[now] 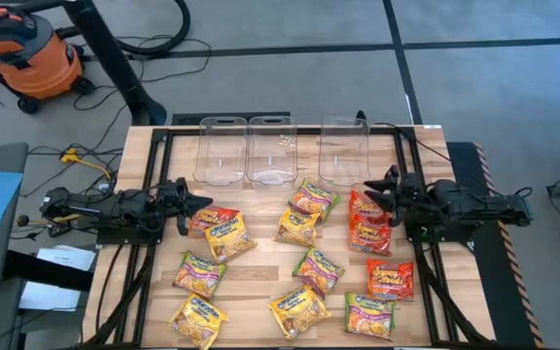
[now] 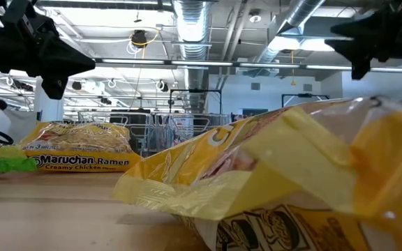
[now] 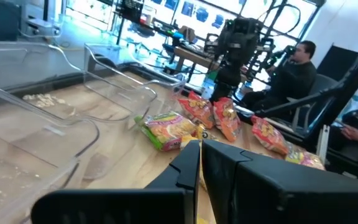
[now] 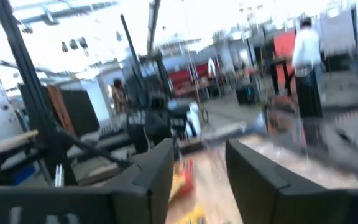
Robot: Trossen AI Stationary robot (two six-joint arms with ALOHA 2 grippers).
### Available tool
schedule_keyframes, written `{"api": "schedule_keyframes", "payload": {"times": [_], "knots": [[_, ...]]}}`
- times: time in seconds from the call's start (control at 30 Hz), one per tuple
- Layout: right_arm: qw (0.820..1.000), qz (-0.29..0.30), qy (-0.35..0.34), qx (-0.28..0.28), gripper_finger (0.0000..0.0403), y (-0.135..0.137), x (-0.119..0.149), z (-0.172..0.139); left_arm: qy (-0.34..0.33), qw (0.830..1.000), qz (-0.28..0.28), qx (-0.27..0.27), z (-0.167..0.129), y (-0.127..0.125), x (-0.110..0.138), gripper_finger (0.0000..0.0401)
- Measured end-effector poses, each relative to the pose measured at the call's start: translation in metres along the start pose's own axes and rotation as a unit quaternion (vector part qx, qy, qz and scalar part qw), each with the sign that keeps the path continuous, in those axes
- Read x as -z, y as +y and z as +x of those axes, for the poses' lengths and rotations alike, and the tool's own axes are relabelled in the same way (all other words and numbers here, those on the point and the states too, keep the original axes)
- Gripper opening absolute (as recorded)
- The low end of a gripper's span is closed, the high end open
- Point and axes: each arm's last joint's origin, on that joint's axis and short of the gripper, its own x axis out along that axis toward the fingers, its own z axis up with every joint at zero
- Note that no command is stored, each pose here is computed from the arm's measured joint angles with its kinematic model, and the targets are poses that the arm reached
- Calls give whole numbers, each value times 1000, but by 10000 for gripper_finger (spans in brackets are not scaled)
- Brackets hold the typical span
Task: Sort Maruchan noodles
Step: Put the orange noodle pack into the right transparent bin
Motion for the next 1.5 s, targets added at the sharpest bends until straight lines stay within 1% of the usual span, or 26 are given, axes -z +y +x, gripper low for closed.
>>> {"api": "schedule_keyframes", "payload": {"times": [0.13,0.27,0.4,0.53,0.6,0.67,0.8,0.93,1.03,1.13,1.2,1.3,1.4,1.5], "knots": [[999,-17,-41,-8,205,5,-25,-1,-1,1000,3,-1,0,0,0,6],[996,-27,-83,-15,214,13,-60,-4,-8,1000,-6,4,0,-1,-2,6],[995,-54,-85,-12,215,20,-95,-7,-18,1000,13,7,0,-1,-4,6],[997,-56,-60,2,215,26,-124,-9,-30,999,41,11,0,-2,-6,6],[997,-62,-44,15,215,28,-135,-7,-30,998,47,14,0,-2,-6,6],[996,-77,-24,28,215,30,-144,-3,-29,999,33,19,0,-3,-6,6],[993,-107,28,36,215,35,-162,3,-20,999,-16,42,0,-4,-6,6],[987,-123,96,45,215,39,-168,12,-18,997,-49,48,0,-4,-6,6],[980,-109,155,56,215,41,-167,21,-14,997,-56,58,0,-5,-6,6],[965,-86,234,78,215,41,-156,32,-13,997,-56,59,0,-5,-6,6],[951,-68,286,97,215,40,-145,38,-13,997,-56,59,0,-5,-6,6],[923,-44,360,128,215,37,-129,45,-13,997,-56,60,0,-5,-6,6],[889,-20,428,165,215,35,-114,48,-13,997,-54,59,0,-5,-6,6],[856,-11,482,184,215,34,-101,53,-14,997,-44,59,0,-5,-6,6]]}}
